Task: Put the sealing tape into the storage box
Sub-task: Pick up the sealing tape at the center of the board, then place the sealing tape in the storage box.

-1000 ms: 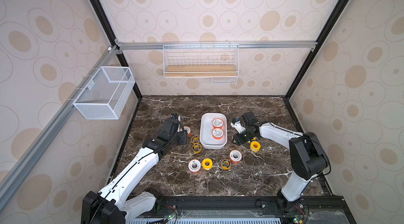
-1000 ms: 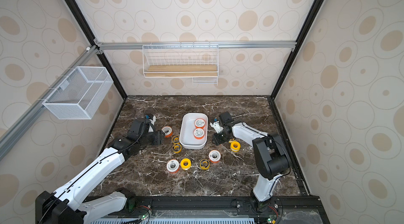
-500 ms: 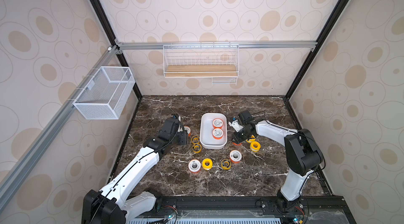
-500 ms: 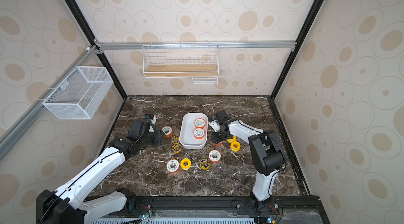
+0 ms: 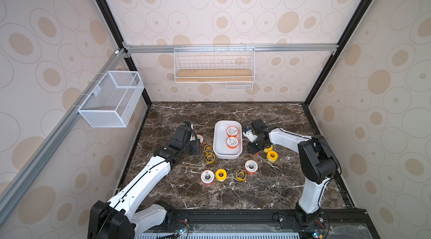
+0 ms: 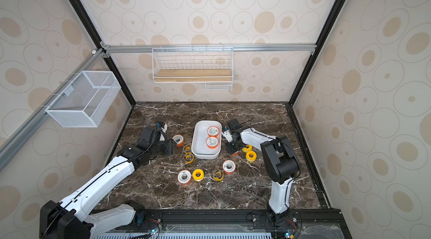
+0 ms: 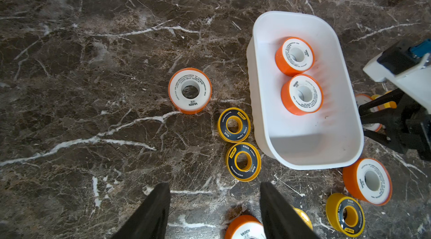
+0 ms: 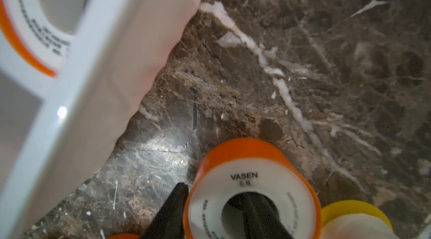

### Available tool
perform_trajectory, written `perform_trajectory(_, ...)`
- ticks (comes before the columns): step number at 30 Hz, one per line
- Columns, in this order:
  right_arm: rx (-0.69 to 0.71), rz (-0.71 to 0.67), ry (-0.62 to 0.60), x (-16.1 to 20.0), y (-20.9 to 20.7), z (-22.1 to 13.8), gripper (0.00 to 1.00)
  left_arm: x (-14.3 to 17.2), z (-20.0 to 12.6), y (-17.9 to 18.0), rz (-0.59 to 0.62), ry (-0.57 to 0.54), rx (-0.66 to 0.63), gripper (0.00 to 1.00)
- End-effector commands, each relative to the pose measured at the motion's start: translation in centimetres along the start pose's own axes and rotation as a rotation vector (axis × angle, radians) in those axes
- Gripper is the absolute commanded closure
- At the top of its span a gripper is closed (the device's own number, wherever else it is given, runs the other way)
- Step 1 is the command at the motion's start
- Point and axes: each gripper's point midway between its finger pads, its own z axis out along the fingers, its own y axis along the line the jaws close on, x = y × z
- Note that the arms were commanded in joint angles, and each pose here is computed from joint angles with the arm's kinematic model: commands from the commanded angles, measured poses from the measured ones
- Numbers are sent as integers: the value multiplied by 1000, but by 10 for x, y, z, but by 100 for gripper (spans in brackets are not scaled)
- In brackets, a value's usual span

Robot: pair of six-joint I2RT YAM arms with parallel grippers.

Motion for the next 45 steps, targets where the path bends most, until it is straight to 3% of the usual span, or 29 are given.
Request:
perform_trajectory(1, 31, -18, 52, 7, -1, 6, 59, 0, 0, 1, 10, 7, -2, 35)
perform_trajectory(9, -19, -6, 13, 1, 8, 4, 71, 4, 11, -9, 9, 45, 42, 35)
perform_trajectory(18, -218, 130, -133, -17, 9, -24, 72, 10, 45, -44, -10, 134, 210, 35)
perform_trajectory(26, -340, 231, -228, -25, -2, -50, 73, 11, 76, -58, -6, 186, 256, 42)
perform_trajectory(45, -484, 147, -334, -48, 29, -104, 72, 16, 111, -70, -18, 217, 306, 61)
